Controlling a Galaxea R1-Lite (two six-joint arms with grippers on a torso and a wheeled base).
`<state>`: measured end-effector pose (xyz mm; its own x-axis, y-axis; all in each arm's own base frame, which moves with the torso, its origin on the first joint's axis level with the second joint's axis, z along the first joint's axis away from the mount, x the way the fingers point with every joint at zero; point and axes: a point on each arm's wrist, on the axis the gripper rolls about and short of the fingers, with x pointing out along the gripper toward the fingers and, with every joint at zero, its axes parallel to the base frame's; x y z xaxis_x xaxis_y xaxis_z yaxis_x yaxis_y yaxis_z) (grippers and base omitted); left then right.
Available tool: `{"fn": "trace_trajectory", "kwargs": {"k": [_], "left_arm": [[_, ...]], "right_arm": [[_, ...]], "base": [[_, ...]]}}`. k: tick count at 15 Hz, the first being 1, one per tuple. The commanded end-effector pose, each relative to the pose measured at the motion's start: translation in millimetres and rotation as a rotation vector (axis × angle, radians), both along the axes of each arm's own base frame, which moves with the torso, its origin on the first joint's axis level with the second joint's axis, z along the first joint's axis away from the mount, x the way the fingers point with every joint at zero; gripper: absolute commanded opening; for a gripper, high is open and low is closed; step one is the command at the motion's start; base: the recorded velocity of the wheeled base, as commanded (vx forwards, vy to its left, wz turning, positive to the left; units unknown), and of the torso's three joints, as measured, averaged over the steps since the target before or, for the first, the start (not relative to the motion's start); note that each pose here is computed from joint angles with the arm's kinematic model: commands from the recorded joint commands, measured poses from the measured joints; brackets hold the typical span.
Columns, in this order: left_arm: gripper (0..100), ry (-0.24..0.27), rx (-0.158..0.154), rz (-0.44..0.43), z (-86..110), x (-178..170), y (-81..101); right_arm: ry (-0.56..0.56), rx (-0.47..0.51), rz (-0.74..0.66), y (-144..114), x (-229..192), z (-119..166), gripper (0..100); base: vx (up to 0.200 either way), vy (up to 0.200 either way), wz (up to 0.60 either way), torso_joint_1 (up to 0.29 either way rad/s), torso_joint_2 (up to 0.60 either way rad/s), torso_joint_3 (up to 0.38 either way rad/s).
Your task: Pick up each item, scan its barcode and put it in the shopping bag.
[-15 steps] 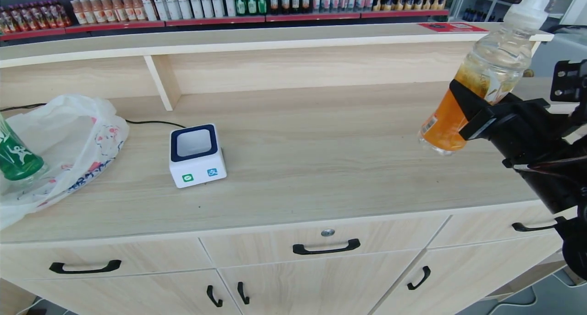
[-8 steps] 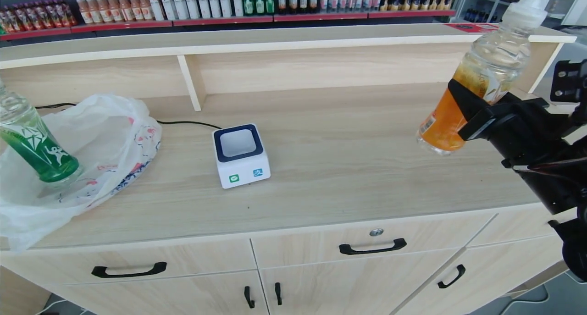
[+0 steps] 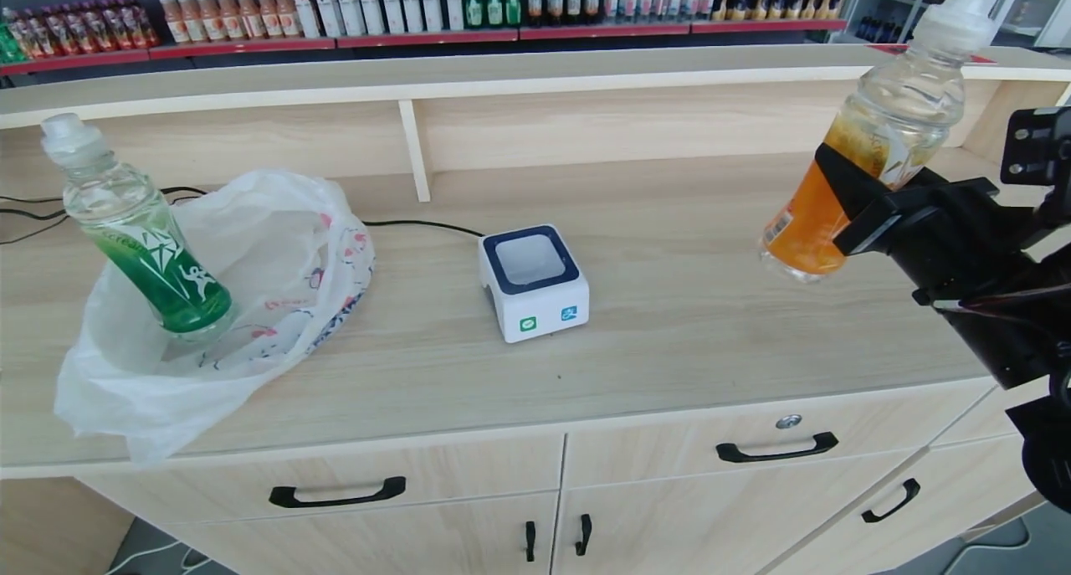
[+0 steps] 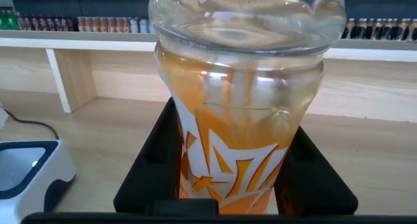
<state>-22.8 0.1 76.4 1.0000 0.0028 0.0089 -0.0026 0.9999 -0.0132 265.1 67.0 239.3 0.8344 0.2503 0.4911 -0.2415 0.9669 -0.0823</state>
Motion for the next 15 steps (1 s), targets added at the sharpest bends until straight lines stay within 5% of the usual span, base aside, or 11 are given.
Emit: {"fn": "trace_trajectory", "kwargs": {"k": [1, 9, 15], "left_arm": [[100, 0.000, -0.001, 0.000, 0.0, 0.0, 0.0], [100, 0.000, 0.001, 0.000, 0.0, 0.0, 0.0], [100, 0.000, 0.004, 0.000, 0.0, 0.0, 0.0]], "right_arm": [[-0.001, 0.001, 0.002, 1.6, 5.1, -0.4, 0], [0.019, 0.017, 0.012, 1.1, 4.7, -4.2, 0], [0.020, 0.017, 0.014, 0.2, 1.1, -3.8, 0]], "base": [[0.000, 0.200, 0.00, 0.002, 0.00, 0.002], [0.000, 0.200, 0.00, 0.004, 0.00, 0.005], [0.000, 0.000, 0.00, 0.000, 0.00, 0.000]]}}
